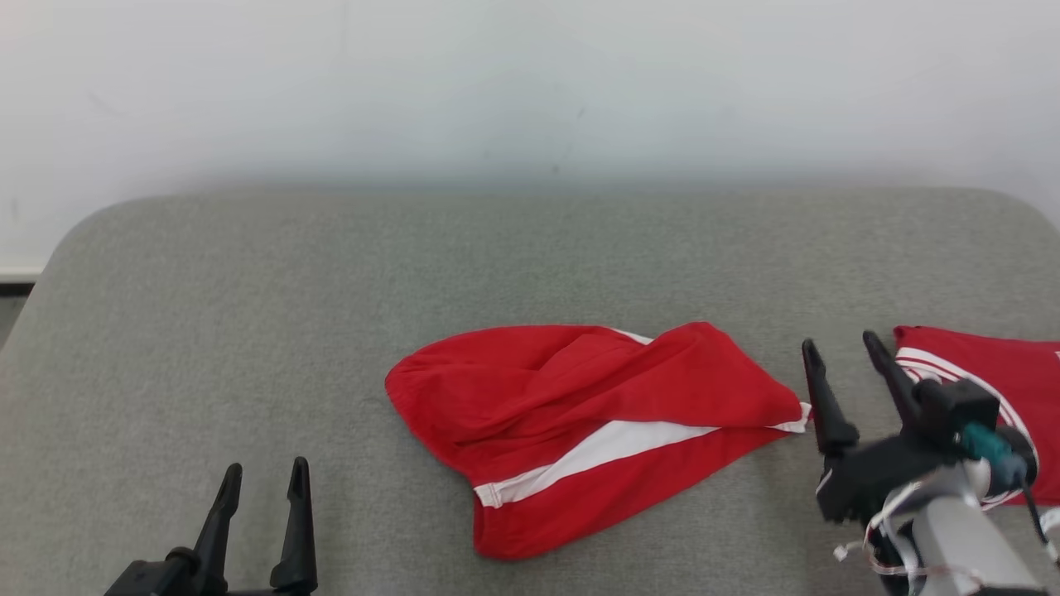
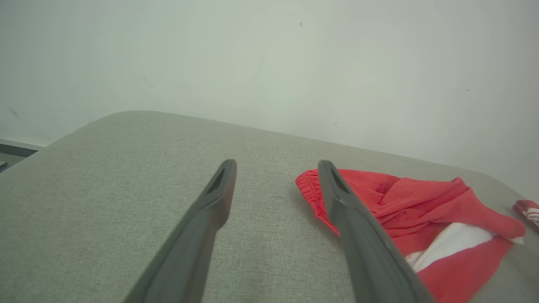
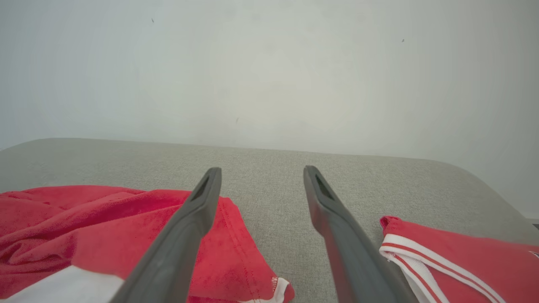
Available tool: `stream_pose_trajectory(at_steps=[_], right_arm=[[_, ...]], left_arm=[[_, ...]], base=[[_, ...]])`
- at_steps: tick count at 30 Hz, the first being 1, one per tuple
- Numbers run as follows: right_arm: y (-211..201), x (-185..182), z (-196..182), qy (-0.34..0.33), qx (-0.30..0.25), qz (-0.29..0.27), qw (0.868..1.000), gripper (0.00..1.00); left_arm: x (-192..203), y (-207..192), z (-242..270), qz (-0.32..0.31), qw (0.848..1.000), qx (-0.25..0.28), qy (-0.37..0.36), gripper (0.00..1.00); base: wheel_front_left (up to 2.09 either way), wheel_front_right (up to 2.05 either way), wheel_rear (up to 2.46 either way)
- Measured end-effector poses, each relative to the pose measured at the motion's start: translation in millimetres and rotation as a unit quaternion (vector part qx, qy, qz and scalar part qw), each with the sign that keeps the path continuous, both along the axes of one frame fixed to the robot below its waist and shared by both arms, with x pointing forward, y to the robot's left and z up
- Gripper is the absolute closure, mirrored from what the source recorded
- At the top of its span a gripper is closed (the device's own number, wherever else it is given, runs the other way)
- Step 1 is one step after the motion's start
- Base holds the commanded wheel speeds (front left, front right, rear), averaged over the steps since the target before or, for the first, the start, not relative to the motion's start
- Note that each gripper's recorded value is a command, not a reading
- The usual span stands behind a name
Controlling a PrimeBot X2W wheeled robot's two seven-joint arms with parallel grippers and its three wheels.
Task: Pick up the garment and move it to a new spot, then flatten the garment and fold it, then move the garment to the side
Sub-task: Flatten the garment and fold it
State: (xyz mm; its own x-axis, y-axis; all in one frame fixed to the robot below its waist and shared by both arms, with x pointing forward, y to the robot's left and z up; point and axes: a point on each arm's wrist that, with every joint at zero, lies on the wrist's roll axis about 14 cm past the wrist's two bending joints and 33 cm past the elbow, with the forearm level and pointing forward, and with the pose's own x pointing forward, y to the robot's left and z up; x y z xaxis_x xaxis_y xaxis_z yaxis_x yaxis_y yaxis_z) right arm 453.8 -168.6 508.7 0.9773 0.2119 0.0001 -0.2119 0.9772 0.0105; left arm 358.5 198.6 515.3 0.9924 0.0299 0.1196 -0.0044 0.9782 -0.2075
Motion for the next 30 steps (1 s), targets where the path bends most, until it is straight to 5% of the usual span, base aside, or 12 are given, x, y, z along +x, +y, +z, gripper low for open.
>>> stream_pose_trajectory(at_steps=[16, 30], right_arm=[[12, -86, 1, -0.031, 0.019, 0.007, 0.999, 0.0], [9, -87, 6, -0.039, 0.026, 0.001, 0.999, 0.0]], left_arm=[[5, -19, 7, -0.029, 1.0, -0.001, -0.01, 0.0], [-1, -18, -2, -0.024, 1.0, -0.004, 0.003, 0.0]], base=[[0.0, 0.0, 0.0], [0.0, 0.0, 0.0]])
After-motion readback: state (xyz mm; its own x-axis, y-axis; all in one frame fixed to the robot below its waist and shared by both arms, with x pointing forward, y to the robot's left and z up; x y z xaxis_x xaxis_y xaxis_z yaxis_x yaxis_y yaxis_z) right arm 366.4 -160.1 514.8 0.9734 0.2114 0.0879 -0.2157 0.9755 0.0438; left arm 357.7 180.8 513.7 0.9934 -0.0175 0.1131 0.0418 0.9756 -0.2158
